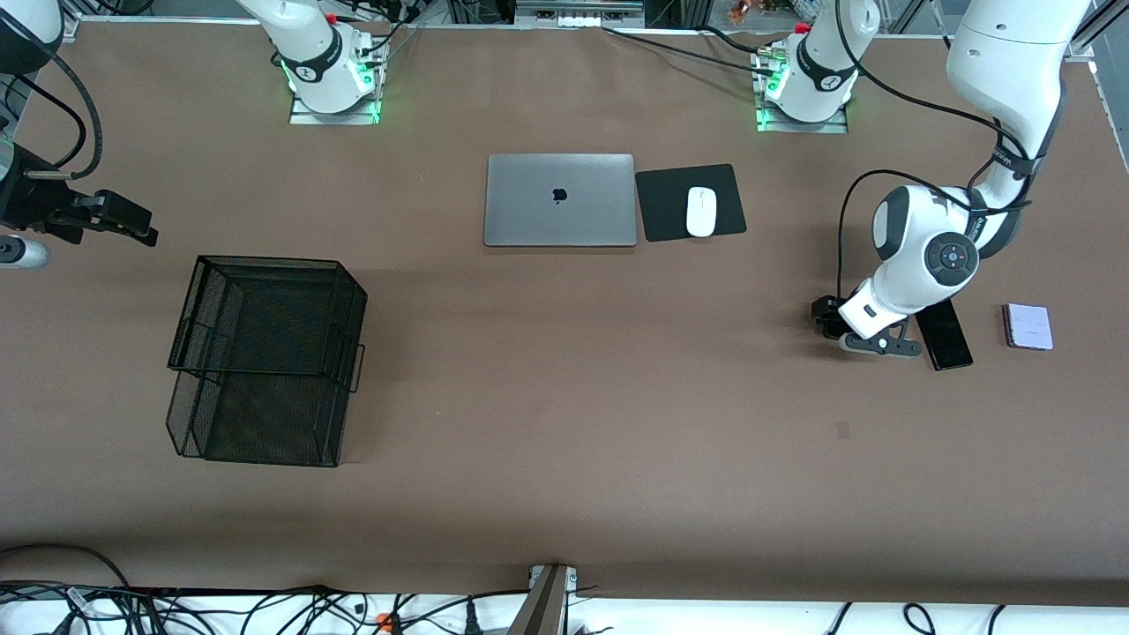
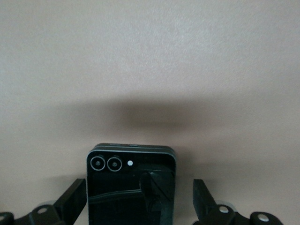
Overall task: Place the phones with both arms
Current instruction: 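Lift the flip phone and carry it toward mid-table with the left gripper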
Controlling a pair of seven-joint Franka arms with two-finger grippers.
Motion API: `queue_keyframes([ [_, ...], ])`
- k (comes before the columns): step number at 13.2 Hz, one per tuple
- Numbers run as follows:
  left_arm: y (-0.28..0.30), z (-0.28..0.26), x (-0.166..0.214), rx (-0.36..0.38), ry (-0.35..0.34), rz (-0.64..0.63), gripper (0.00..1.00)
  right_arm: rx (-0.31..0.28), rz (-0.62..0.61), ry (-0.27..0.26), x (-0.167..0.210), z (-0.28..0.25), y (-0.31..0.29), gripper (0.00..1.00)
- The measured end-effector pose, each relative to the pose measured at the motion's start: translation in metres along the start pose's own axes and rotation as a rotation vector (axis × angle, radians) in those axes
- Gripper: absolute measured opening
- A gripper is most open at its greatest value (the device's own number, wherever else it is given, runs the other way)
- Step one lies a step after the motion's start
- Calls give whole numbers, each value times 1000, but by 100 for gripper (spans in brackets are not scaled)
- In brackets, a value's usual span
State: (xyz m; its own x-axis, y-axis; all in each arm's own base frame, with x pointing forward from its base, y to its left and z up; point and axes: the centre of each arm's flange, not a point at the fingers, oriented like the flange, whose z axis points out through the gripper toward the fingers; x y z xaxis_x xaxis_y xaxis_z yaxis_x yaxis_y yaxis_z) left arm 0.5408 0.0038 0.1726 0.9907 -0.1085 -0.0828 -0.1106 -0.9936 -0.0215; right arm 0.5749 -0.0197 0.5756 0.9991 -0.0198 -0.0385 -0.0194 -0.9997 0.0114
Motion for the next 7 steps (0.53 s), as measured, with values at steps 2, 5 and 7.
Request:
queue_keyframes([
  [2, -1, 8, -3, -2, -15, -2, 100, 0, 0, 0, 0, 0, 0, 100],
  [5, -1, 17, -4, -4, -22, -3, 100, 0, 0, 0, 0, 0, 0, 100],
  [7, -2, 9, -2, -2, -12, -4, 82, 0, 0, 0, 0, 0, 0, 100],
])
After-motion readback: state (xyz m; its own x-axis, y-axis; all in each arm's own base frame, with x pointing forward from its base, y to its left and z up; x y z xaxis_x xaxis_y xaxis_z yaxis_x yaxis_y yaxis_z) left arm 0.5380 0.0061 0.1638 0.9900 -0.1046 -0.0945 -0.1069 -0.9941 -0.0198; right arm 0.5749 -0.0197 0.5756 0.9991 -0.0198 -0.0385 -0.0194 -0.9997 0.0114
